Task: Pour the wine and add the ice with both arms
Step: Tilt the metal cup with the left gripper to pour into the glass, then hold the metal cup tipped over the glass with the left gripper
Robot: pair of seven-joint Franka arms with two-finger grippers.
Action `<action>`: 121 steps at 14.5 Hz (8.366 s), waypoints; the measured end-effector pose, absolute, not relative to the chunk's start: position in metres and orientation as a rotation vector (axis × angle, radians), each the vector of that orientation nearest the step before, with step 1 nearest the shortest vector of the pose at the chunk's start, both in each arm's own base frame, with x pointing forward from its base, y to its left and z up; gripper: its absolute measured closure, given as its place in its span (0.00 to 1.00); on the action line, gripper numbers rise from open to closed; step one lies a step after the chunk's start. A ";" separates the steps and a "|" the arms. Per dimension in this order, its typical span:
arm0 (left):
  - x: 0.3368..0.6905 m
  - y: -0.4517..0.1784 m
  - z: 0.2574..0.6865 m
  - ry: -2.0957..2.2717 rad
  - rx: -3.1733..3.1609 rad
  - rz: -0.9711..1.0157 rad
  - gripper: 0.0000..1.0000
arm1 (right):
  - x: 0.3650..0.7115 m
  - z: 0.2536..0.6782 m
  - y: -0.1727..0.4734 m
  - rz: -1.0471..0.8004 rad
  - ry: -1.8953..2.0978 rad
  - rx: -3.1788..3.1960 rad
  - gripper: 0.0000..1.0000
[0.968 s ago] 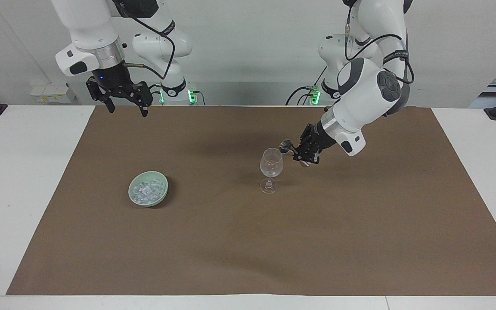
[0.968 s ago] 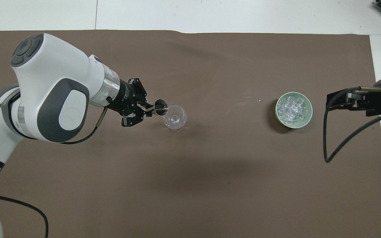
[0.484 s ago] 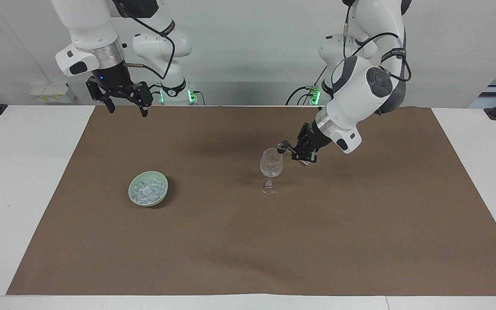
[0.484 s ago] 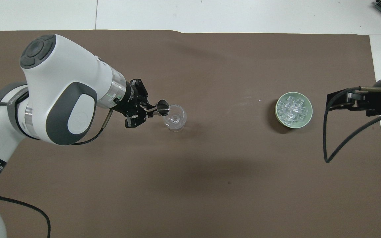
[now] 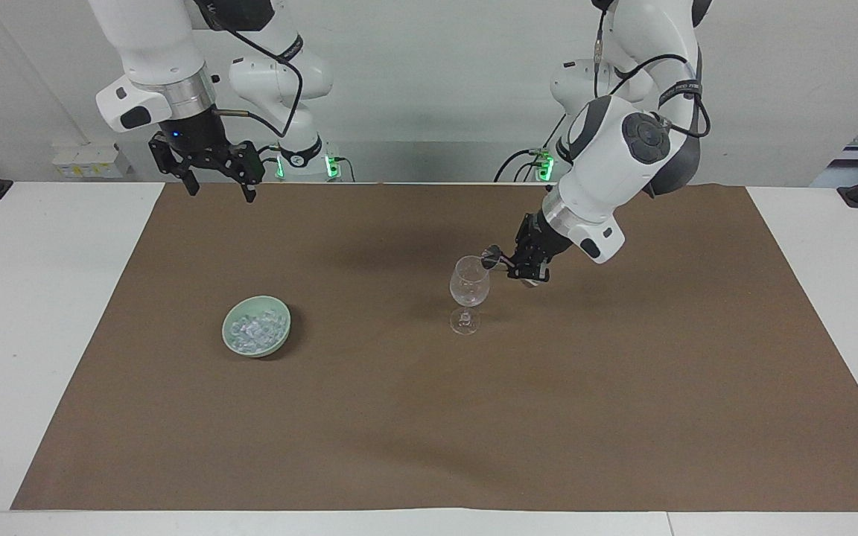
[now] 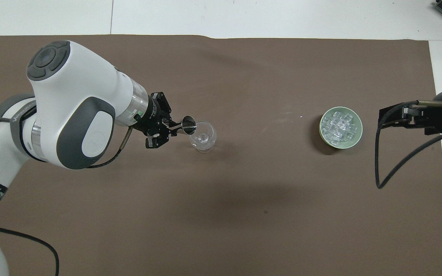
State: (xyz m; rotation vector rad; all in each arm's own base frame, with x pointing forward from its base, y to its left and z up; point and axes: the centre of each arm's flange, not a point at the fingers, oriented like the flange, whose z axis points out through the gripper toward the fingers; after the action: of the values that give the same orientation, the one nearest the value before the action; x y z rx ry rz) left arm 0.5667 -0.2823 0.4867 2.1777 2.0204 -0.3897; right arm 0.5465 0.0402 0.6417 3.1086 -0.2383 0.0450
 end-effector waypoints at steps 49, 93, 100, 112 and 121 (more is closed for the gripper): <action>0.546 -0.327 0.492 2.106 2.326 -0.058 0.79 | 0.547 0.642 0.040 0.045 -0.238 3.109 0.00; 0.535 -0.362 0.502 2.156 2.392 0.217 0.79 | 0.547 0.642 0.039 0.044 -0.240 3.108 0.00; 0.536 -0.361 0.501 2.196 2.357 0.244 0.79 | 0.551 0.644 0.040 0.108 -0.235 3.114 0.00; 0.536 -0.364 0.505 2.236 2.296 0.292 0.79 | 0.553 0.642 0.041 0.114 -0.203 3.115 0.00; 0.540 -0.362 0.501 2.276 2.250 0.336 0.79 | 0.553 0.639 0.038 0.106 -0.209 3.115 0.00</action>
State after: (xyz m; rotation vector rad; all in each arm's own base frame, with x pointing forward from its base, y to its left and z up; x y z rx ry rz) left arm 0.5403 -0.3622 0.5013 2.2504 2.2765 0.3357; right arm 0.5528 0.0385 0.6392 3.1145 -0.2090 0.1057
